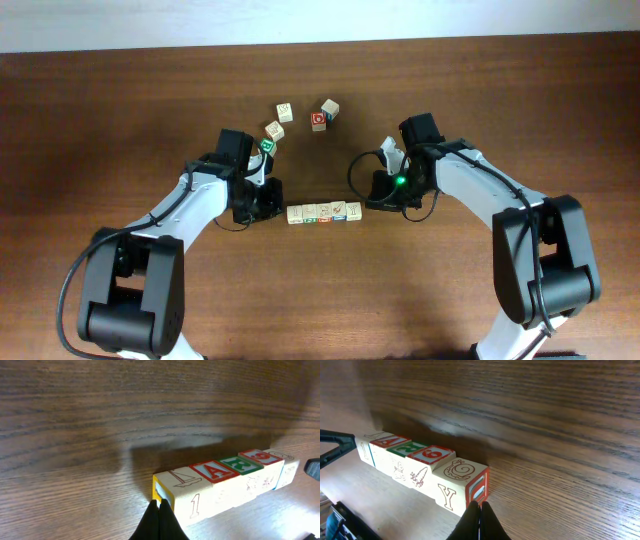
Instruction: Rotate 5 blocks
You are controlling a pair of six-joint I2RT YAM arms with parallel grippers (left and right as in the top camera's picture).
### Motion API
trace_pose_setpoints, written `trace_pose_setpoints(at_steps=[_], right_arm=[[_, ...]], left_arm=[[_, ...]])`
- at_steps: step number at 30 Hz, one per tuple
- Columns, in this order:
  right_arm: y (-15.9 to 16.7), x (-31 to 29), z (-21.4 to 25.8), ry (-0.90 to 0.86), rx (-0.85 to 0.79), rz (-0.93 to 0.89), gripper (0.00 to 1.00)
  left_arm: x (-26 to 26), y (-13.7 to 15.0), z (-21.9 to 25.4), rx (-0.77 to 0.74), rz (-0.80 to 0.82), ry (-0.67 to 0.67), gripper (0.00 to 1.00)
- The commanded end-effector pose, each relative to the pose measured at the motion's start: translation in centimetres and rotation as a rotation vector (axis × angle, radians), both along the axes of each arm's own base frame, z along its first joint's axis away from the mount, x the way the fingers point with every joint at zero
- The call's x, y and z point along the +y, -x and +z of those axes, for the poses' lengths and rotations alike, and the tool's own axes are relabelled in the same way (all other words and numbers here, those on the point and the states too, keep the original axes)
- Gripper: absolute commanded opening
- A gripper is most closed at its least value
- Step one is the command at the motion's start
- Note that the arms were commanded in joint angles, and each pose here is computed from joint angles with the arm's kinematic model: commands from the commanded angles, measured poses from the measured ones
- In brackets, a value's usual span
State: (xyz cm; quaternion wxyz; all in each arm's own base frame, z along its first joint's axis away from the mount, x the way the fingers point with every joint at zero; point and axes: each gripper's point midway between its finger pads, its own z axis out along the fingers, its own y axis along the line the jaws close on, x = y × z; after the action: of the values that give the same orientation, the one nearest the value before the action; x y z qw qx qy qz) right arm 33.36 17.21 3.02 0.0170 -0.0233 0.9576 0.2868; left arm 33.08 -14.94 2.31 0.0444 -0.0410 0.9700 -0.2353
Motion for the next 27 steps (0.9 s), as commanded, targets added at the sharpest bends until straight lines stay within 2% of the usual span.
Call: trace_pose_setpoints(at_steps=[1,8,11,13,17,27], right_arm=[[0.5,1.0,-0.4,-0.010,0.002,0.038,0.04],[0.9,1.3,-0.5,-0.002,0.009,0.046,0.04],[-0.3,1.1,1.2,-0.011,-0.048,0.076,0.04],[-1.4,-0.9,2.4,0.065,-0.082,0.057,0.04],[-0.6,-1.2,-0.9,0.112,0.008,0.047,0.04],[1.1,1.8,-1.3,0.108,0.073,0.046,0.04]], left_arm=[[-1.1,1.0,-0.3,0.020,-0.047,0.014,0.00],[-1.6,1.3,-0.5,0.017,-0.065,-0.001,0.00],[-1.6,1.3,-0.5,0.017,-0.065,-0.001,0.00],[-1.6,1.3,-0.5,0.018,-0.065,-0.001,0.00],[-1.6,1.4,-0.5,0.021,-0.065,-0.002,0.00],[-1.1,1.2,-0.7,0.013,-0.058,-0.035,0.00]])
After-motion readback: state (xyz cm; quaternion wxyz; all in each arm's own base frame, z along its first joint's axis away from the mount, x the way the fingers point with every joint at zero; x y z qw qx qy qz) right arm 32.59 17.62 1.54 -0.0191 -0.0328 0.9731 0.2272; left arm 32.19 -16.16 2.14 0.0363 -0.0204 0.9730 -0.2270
